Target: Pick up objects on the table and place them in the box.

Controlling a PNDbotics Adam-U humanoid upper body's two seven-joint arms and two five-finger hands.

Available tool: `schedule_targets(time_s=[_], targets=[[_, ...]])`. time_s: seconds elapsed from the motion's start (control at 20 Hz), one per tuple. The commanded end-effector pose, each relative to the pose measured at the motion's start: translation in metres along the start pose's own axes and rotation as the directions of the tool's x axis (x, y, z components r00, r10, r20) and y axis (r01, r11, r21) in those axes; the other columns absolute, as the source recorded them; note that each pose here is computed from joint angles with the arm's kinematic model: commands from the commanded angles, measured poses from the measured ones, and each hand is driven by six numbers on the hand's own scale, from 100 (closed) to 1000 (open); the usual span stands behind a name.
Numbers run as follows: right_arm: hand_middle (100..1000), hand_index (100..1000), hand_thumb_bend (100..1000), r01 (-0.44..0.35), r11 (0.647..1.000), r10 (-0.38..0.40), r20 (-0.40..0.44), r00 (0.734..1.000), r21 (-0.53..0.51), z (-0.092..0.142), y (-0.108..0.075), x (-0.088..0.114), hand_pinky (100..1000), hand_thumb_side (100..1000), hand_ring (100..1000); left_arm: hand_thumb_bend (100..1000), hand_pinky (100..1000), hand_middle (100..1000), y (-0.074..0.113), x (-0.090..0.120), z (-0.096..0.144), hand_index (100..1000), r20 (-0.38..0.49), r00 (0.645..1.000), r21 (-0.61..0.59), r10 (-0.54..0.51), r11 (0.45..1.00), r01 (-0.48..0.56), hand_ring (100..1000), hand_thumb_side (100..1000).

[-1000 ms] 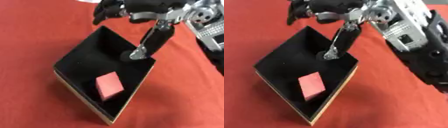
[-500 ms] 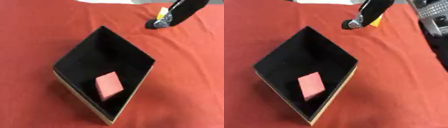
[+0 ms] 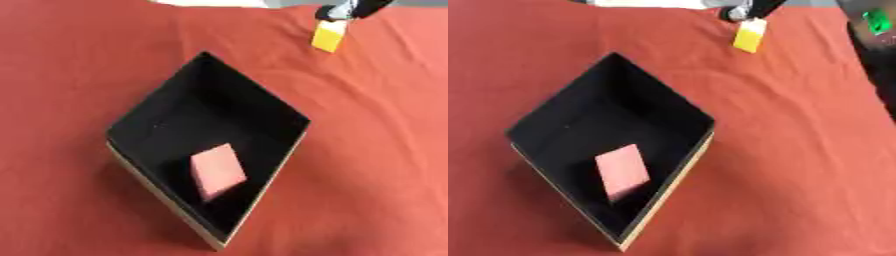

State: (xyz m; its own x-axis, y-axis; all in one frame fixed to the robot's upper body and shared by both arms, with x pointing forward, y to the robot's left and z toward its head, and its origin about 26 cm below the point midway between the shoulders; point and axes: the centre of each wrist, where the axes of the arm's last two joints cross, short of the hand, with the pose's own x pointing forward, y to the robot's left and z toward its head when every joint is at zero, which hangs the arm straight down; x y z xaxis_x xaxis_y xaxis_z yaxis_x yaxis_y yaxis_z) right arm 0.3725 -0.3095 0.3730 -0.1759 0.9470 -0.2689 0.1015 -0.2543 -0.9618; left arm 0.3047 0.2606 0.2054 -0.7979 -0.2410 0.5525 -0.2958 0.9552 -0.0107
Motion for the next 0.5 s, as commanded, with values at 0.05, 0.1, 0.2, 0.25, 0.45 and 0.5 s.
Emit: schedule_targets(time_s=[0.05,0.1,0.2,0.25,0.45,0.5], targets=[[889,942,475,0.022,0.999,-0.02,-0.081,0.997,0.026,-0.008,0.0,-0.024,887,416,959,199,575,671,0.002,0.005,-0.005,842,0.031,0.999,-0.008,-0.011,1.0,0.011,756,821],[888,943,462,0.034,0.998,-0.03,-0.091,0.995,0.045,-0.013,0.003,-0.029,888,430,959,199,575,671,0.002,0.005,-0.005,842,0.031,0.999,-0.008,-0.011,1.0,0.011,756,821],[890,944,459,0.057,0.995,-0.049,-0.104,0.993,0.077,-0.021,0.008,-0.035,891,437,962,198,575,670,0.002,0.005,-0.005,842,0.03,0.999,-0.009,-0.011,1.0,0.011,756,820],[890,944,458,0.066,0.994,-0.056,-0.11,0.992,0.09,-0.024,0.01,-0.038,891,438,963,198,575,670,0.002,0.005,-0.005,842,0.03,0.999,-0.01,-0.011,1.0,0.011,756,820],[894,947,458,0.102,0.985,-0.082,-0.139,0.987,0.141,-0.036,0.017,-0.048,895,443,967,198,576,670,0.002,0.005,-0.005,843,0.029,1.0,-0.011,-0.012,1.0,0.012,756,821],[894,947,448,0.108,0.983,-0.086,-0.144,0.986,0.149,-0.038,0.018,-0.05,895,452,967,198,576,670,0.002,0.005,-0.005,843,0.029,1.0,-0.011,-0.012,1.0,0.012,756,821]])
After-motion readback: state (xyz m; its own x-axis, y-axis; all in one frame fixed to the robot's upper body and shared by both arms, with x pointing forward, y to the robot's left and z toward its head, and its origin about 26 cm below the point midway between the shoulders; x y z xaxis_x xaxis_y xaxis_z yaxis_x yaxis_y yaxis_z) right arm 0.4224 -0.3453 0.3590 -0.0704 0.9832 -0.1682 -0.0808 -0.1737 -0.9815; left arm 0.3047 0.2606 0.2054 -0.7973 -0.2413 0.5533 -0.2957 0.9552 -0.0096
